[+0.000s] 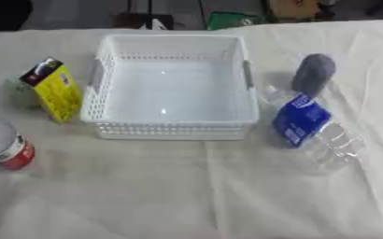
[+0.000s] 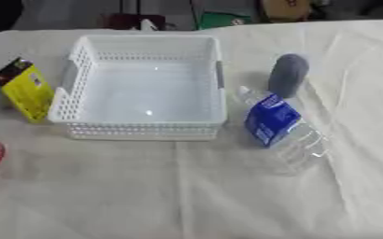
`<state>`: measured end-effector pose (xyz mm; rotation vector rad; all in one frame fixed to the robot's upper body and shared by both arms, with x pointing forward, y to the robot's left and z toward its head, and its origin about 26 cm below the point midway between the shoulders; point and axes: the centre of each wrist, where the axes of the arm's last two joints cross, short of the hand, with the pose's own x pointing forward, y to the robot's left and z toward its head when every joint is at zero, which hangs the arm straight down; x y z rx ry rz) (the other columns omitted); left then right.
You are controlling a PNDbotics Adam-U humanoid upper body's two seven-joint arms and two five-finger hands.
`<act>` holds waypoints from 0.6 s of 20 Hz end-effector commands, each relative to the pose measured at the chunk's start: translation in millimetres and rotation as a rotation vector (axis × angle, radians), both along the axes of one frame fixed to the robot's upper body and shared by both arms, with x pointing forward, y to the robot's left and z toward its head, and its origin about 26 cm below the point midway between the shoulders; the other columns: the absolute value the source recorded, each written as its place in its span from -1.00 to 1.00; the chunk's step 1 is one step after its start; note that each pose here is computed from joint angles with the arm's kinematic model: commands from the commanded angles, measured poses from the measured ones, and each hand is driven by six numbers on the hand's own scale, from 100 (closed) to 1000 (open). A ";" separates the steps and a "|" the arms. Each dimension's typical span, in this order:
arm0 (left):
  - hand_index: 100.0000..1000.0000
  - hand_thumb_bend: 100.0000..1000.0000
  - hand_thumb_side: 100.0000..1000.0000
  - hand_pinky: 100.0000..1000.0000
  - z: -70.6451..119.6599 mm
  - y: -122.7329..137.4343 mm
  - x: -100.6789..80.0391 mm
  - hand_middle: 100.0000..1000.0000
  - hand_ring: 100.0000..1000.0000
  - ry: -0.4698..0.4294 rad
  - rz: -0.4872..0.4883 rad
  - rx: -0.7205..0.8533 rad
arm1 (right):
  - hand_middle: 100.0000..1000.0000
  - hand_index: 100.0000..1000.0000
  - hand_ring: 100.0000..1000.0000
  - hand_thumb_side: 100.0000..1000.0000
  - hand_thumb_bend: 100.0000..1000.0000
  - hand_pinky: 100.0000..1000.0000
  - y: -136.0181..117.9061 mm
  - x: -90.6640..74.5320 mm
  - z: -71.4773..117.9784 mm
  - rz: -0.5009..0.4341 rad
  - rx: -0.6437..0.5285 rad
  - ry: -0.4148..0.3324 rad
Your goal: Pick up objects on the table and place them in the box.
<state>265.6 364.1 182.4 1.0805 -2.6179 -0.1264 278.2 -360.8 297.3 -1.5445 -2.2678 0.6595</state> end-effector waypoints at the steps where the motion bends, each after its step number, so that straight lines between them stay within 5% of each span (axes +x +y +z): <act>1: 1.00 -1.00 0.49 0.90 9.3 -0.1 -0.8 1.00 1.00 -0.023 -0.007 0.015 | 0.72 0.94 0.85 1.00 -0.95 0.70 1.7 -5.1 17.8 -0.043 -0.073 -0.032; 8: 1.00 -1.00 0.49 0.89 9.1 -1.9 0.1 1.00 1.00 -0.021 -0.020 0.005 | 0.75 0.92 0.83 1.00 -1.00 0.70 6.6 -4.0 24.3 -0.142 -0.144 -0.009; 12: 1.00 -1.00 0.49 0.90 9.8 -2.9 0.7 1.00 1.00 -0.016 -0.031 0.009 | 0.79 0.92 0.83 1.00 -1.00 0.70 16.4 -1.4 32.2 -0.133 -0.316 0.022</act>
